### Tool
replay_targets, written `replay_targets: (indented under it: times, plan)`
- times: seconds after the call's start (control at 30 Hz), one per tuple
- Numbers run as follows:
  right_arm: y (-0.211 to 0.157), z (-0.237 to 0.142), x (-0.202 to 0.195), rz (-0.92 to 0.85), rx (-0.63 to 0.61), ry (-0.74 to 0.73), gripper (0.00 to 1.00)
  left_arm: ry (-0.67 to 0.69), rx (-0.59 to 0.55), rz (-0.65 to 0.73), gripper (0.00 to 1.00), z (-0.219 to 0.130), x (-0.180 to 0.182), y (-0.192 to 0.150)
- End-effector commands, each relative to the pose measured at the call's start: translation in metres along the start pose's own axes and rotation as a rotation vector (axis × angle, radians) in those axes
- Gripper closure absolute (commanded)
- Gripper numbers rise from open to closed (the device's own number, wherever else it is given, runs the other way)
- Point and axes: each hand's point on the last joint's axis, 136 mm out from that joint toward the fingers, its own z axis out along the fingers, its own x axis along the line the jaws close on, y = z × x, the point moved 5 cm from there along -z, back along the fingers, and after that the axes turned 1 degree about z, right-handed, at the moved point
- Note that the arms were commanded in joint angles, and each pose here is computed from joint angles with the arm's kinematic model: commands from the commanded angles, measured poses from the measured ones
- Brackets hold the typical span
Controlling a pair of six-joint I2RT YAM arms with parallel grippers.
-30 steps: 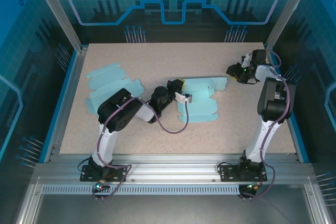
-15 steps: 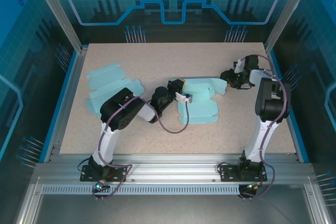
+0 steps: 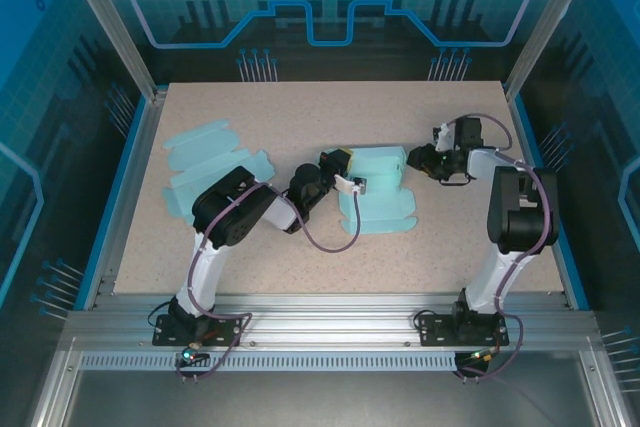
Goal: Fold the paper box
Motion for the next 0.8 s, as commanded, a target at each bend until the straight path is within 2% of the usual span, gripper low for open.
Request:
replay_targets:
  times: [0.0, 0.37, 0.77]
  plan:
    - [-0.004, -0.008, 0.011, -0.026, -0.033, 0.002, 0.59, 0.001, 0.007, 0.033, 1.00, 0.004, -0.005, -0.003]
    - [-0.033, -0.001, 0.022, -0.078, -0.024, -0.031, 0.58, 0.003, 0.007, 0.043, 1.00, 0.004, -0.007, -0.003]
    - [-0.034, 0.018, 0.040, -0.205, -0.074, -0.088, 0.56, -0.025, -0.005, 0.028, 1.00, 0.001, -0.012, -0.002]
